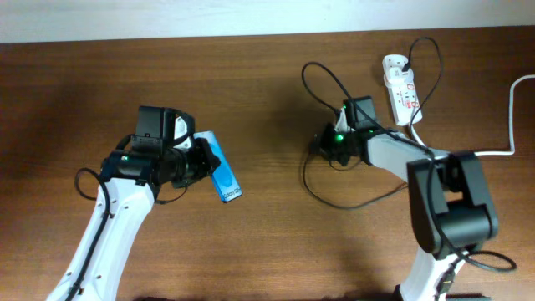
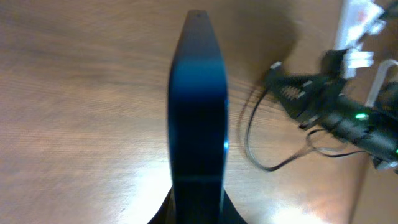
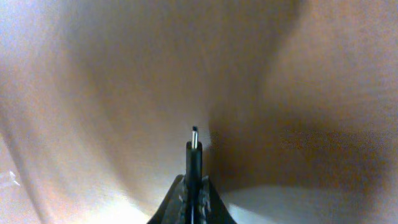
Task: Plug charger to phone and switch on socket
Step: 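Bring the cable plug in the right gripper toward the phone's bottom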
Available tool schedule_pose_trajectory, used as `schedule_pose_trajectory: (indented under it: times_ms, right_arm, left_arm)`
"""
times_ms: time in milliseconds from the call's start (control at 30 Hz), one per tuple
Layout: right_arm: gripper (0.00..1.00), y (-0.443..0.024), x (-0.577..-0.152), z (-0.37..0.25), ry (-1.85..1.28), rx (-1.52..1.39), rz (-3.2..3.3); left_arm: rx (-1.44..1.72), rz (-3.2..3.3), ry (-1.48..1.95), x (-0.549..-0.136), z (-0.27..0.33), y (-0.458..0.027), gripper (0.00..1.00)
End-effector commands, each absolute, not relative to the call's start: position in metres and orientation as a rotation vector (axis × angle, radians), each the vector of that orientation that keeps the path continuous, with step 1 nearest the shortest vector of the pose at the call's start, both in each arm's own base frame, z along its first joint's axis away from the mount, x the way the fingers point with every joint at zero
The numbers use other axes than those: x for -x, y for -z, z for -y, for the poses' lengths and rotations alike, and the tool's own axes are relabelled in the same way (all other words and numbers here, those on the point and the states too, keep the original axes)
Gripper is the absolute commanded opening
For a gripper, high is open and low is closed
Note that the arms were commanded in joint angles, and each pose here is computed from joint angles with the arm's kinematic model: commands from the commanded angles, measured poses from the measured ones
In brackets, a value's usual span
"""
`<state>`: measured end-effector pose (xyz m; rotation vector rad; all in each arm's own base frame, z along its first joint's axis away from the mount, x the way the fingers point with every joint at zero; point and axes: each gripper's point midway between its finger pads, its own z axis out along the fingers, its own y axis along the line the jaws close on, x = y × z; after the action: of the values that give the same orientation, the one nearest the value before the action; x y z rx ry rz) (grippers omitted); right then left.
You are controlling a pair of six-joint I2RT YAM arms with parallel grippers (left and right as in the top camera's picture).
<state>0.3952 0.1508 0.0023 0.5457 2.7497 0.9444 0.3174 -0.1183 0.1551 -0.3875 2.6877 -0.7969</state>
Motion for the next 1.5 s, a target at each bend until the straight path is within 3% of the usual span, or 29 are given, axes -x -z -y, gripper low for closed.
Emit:
schedule_pose_trajectory:
  times_ms: [0,133,367,600,733,900,1100,1467]
  right_arm:
    - [0.04,-0.051,-0.366,-0.152,-0.986,-0.051,-2.723]
    - [0.04,-0.109,-0.32,-0.152,-0.991,0.208,-2.693]
    - [0.04,-0.212,-0.219,-0.174,-1.293,0.678,-2.394]
    - [0.04,-0.264,-0.178,-0.192,-1.595,0.858,-2.03]
    - [0.04,-0.274,-0.173,-0.198,-1.824,0.849,-1.821]
    - [0.05,-0.243,-0.193,-0.2,-1.883,0.811,-1.827]
    - [0.04,-0.212,-0.233,-0.206,-1.973,0.689,-1.935]
    - [0.04,-0.231,-0.255,-0.217,-1.969,0.739,-1.905]
  left_arm:
    - [0.164,-2.586,0.975,-0.325,0.136,-0.181,0.0]
    - [-0.021,-2.435,1.124,-0.335,0.151,-0.208,0.0]
    - [-0.39,-2.054,1.438,-0.334,0.183,-0.281,0.0]
    - [-0.353,-2.024,1.549,-0.332,0.187,-0.298,0.0]
    - [-0.299,-1.955,1.598,-0.342,0.188,-0.324,0.0]
    - [-0.237,-1.886,1.65,-0.349,0.188,-0.35,0.0]
    - [-0.199,-1.883,1.627,-0.355,0.19,-0.35,0.0]
    - [-0.211,-1.867,1.549,-0.36,0.204,-0.346,0.0]
